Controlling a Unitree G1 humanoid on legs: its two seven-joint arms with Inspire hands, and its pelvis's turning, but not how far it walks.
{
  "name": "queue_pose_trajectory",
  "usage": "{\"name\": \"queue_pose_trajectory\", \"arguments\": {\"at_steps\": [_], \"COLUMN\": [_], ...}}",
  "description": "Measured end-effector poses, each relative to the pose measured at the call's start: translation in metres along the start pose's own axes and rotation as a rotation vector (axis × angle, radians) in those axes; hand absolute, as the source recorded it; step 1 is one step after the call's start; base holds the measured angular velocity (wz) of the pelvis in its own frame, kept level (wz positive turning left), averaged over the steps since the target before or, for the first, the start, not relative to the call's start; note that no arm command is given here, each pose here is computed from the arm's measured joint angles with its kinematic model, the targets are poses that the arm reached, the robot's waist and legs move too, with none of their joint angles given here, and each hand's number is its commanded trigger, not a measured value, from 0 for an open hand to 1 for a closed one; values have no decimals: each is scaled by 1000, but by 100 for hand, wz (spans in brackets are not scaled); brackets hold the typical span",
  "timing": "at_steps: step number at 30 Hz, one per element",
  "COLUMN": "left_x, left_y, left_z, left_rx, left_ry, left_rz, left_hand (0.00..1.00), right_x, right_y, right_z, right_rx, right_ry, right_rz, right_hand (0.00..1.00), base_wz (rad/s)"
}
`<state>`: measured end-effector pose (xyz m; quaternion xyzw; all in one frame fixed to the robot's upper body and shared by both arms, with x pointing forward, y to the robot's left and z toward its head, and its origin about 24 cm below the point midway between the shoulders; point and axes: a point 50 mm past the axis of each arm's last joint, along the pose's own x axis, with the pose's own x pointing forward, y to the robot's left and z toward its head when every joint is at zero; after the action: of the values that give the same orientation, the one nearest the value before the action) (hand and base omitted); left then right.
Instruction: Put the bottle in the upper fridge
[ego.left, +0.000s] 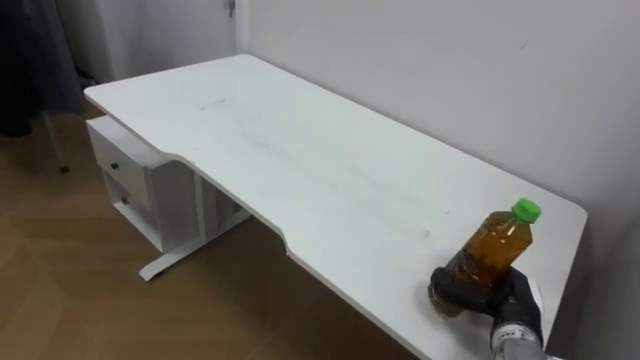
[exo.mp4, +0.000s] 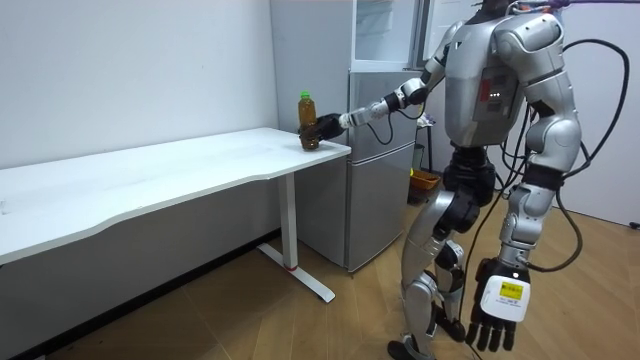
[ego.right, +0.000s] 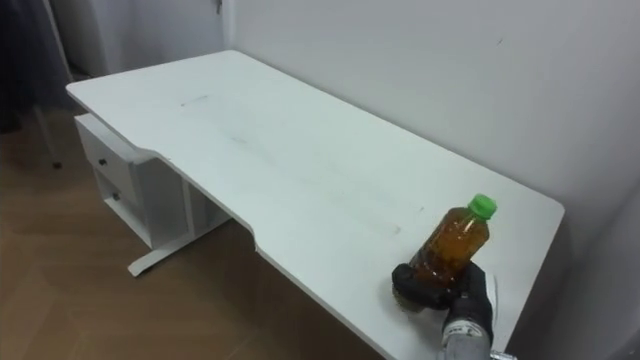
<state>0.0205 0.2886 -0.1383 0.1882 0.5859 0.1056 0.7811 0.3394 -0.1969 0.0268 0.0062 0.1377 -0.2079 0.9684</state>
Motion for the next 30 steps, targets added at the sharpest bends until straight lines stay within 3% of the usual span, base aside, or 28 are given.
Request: {"name": "queue_pose_trajectory", "arguments": {"at_steps": [18, 30], "left_x": [0, -7], "left_y": [-3, -7], "left_z": [-5, -30], "left_rx": [-23, -118], "left_ry": [9, 62], "left_rz": [-36, -12], "left_hand": [0, 0], "right_x": [0, -38], "right_y": [2, 18], "right_z": [-1, 41], "right_rx": [45, 93], "right_ry": [22, -231], "right_rz": [48, 340], "right_hand": [100, 100], "base_wz": [-2, -15]}}
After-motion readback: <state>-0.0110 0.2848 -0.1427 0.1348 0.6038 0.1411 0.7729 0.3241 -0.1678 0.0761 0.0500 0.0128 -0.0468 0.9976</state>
